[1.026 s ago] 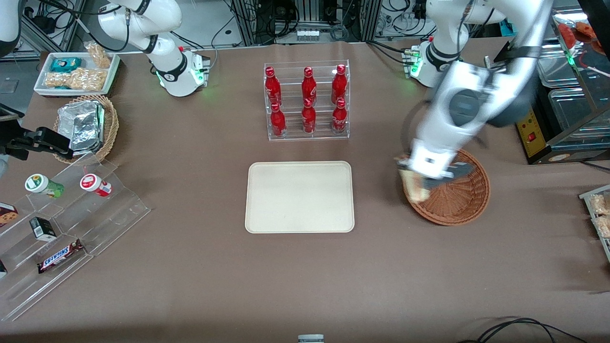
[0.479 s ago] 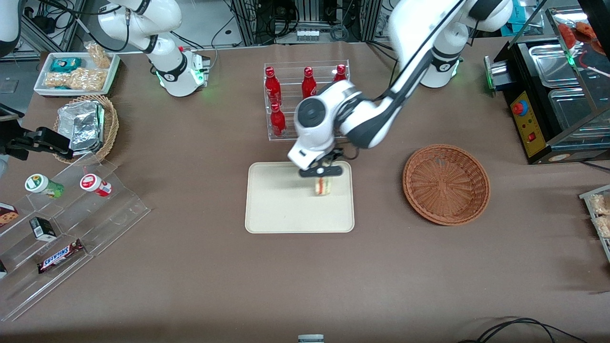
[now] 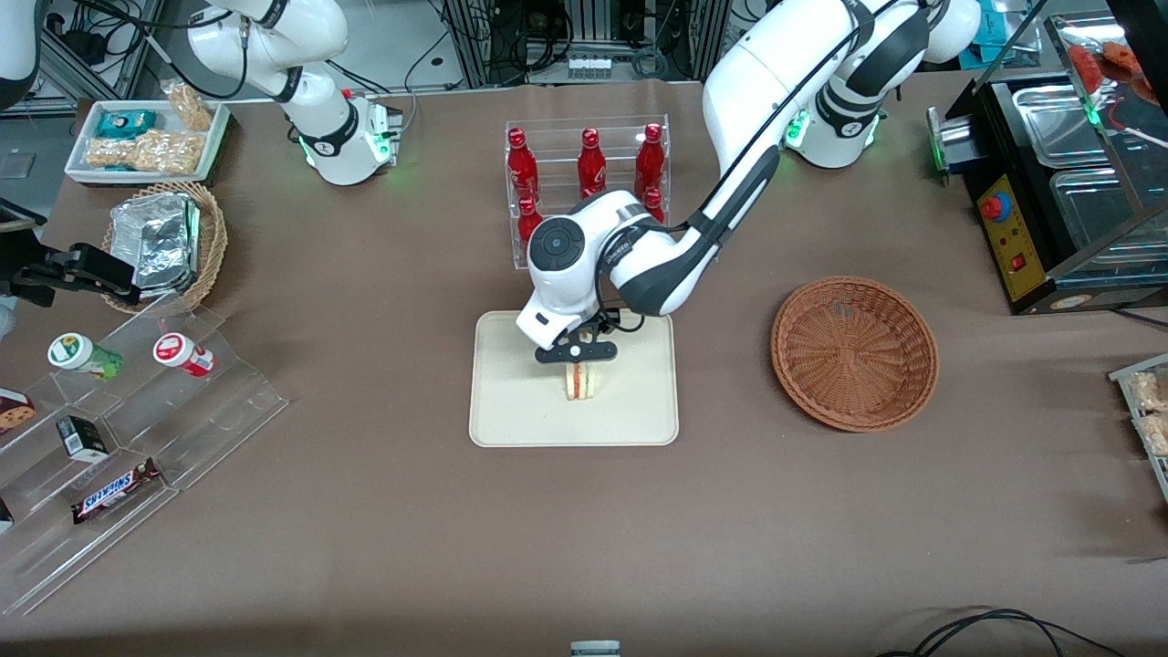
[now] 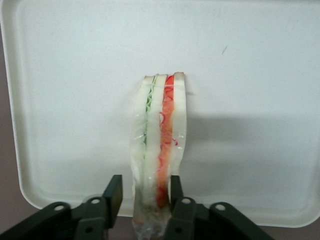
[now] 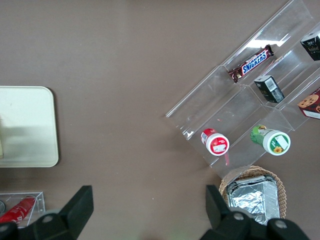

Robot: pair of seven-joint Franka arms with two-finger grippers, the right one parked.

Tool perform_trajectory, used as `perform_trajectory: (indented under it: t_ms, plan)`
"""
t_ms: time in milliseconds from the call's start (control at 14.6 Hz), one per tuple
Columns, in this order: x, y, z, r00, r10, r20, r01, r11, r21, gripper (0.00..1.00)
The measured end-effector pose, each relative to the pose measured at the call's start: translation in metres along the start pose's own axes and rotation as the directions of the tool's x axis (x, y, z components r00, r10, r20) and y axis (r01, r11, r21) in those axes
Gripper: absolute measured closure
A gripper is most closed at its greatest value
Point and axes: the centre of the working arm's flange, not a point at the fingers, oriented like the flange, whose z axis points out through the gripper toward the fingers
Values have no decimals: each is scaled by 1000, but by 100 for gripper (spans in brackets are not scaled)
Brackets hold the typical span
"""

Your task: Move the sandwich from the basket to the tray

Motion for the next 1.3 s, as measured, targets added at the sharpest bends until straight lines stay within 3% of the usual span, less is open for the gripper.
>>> perform_trajectory:
  t_ms: [205, 342, 410, 479, 752, 1026, 1299]
  plan:
    - [15, -7, -18, 999, -46, -28, 45, 999, -7, 18]
    - [47, -43, -64, 992, -116, -53, 117, 993, 24, 0]
    - [64, -72, -96, 987, -155, -51, 157, 987, 30, 0]
    - [79, -105, -129, 984, -177, -25, 178, 984, 28, 0]
    - [112, -268, -231, 980, -168, 111, 164, 985, 46, 0]
    - [130, -412, -267, 967, -181, 179, 175, 983, 47, 0]
    - [115, -516, -302, 955, -189, 230, 184, 982, 42, 0]
